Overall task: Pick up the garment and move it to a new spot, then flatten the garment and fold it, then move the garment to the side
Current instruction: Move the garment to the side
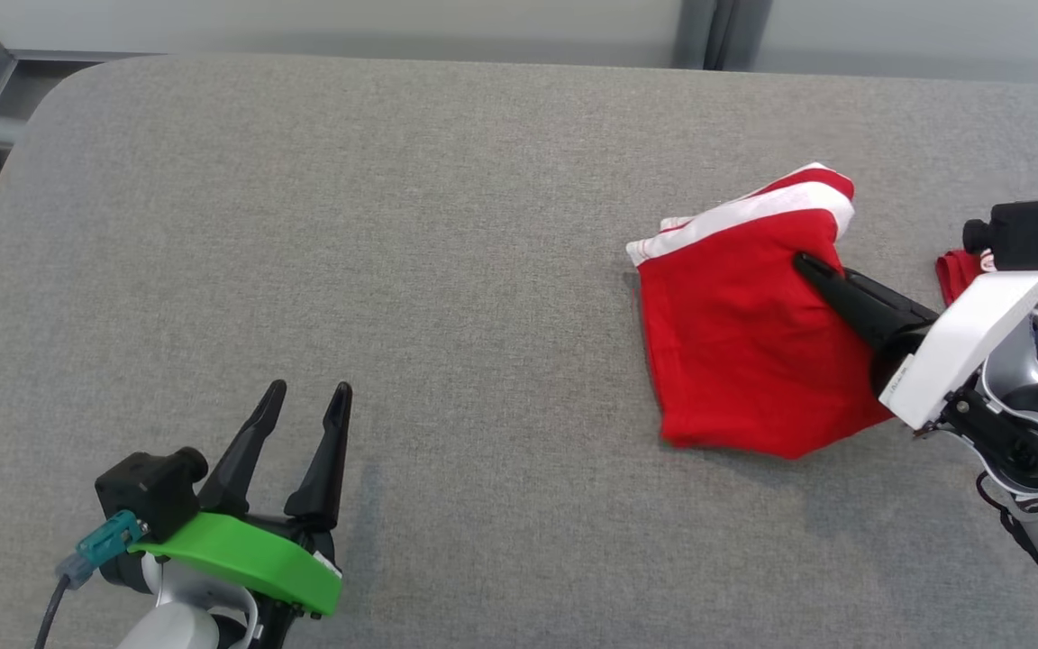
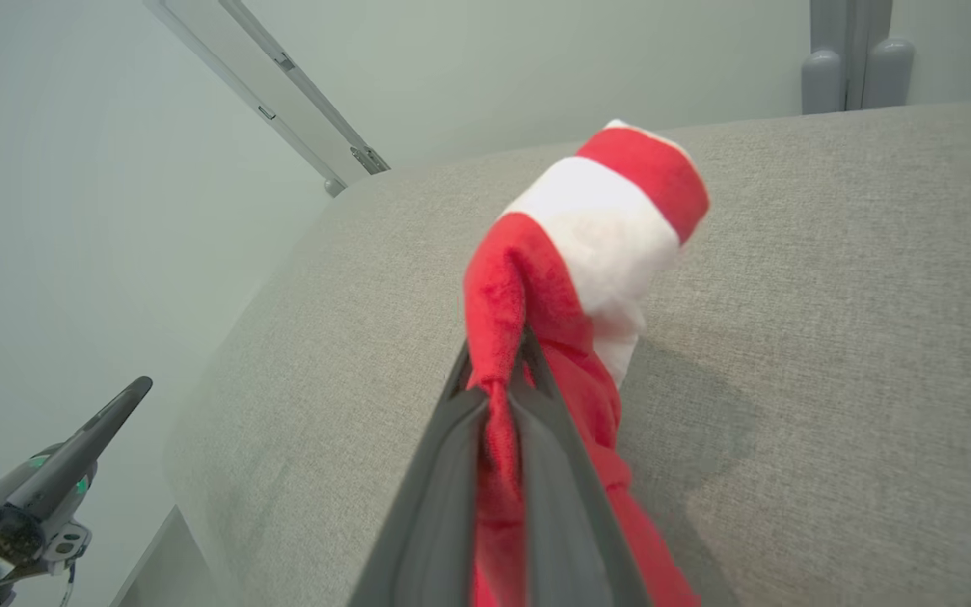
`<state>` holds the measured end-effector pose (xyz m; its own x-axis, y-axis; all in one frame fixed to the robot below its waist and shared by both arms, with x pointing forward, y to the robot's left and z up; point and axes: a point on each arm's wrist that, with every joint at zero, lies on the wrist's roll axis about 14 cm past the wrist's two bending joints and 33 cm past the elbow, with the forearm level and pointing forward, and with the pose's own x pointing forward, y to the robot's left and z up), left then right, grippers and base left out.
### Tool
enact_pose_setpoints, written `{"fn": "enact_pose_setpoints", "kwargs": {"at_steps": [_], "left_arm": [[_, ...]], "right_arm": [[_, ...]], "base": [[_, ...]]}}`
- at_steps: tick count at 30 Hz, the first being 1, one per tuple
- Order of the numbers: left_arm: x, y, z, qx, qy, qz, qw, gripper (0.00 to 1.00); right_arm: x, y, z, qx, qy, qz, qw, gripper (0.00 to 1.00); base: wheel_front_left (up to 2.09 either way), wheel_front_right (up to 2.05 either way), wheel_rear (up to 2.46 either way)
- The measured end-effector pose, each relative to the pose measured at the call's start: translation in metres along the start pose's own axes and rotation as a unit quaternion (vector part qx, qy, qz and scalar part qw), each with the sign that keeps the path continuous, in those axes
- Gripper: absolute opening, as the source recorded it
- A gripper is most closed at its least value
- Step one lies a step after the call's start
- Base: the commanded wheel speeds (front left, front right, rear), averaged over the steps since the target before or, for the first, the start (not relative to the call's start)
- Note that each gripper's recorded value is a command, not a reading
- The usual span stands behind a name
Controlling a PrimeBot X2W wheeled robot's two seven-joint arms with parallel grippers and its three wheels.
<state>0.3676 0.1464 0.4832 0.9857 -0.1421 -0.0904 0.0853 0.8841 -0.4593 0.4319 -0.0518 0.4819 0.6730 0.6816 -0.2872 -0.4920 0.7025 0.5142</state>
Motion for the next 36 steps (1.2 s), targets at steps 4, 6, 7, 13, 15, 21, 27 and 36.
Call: {"fn": "enact_pose_setpoints", "kwargs": {"at_steps": [4, 6, 7, 13, 15, 21, 27, 36], "left_arm": [[0.001, -0.005, -0.003, -0.002, 0.004, -0.009, 1.0, 1.0], [0.004, -0.01, -0.004, -0.004, 0.007, -0.017, 1.0, 1.0], [0.005, -0.01, -0.005, -0.004, 0.009, -0.019, 1.0, 1.0], [0.013, -0.012, -0.014, -0.007, 0.026, -0.026, 0.999, 1.0], [0.015, -0.012, -0.019, -0.008, 0.035, -0.026, 0.999, 1.0], [0.031, -0.016, -0.021, -0.007, 0.041, -0.039, 0.998, 1.0], [0.04, -0.008, -0.024, -0.002, 0.047, -0.032, 0.998, 1.0], [0.038, 0.016, -0.03, 0.002, 0.059, 0.006, 0.998, 1.0]], "right_arm": [[-0.014, -0.019, 0.004, 0.017, -0.006, -0.031, 0.999, 0.0], [-0.028, -0.048, 0.006, 0.032, 0.001, -0.078, 0.996, 0.0], [-0.034, -0.06, 0.007, 0.031, 0.004, -0.097, 0.995, 0.0], [-0.065, -0.123, 0.018, 0.027, 0.025, -0.194, 0.98, 0.0], [-0.072, -0.138, 0.021, 0.025, 0.035, -0.218, 0.975, 0.0], [-0.092, -0.183, 0.036, 0.017, 0.061, -0.29, 0.955, 0.0], [-0.114, -0.225, 0.036, -0.009, 0.127, -0.356, 0.926, 0.0], [-0.129, -0.268, 0.023, -0.079, 0.233, -0.416, 0.875, 0.84]], "base": [[0.0, 0.0, 0.0], [0.0, 0.0, 0.0], [0.0, 0.0, 0.0], [0.0, 0.0, 0.0], [0.0, 0.0, 0.0], [0.0, 0.0, 0.0], [0.0, 0.0, 0.0], [0.0, 0.0, 0.0]]}}
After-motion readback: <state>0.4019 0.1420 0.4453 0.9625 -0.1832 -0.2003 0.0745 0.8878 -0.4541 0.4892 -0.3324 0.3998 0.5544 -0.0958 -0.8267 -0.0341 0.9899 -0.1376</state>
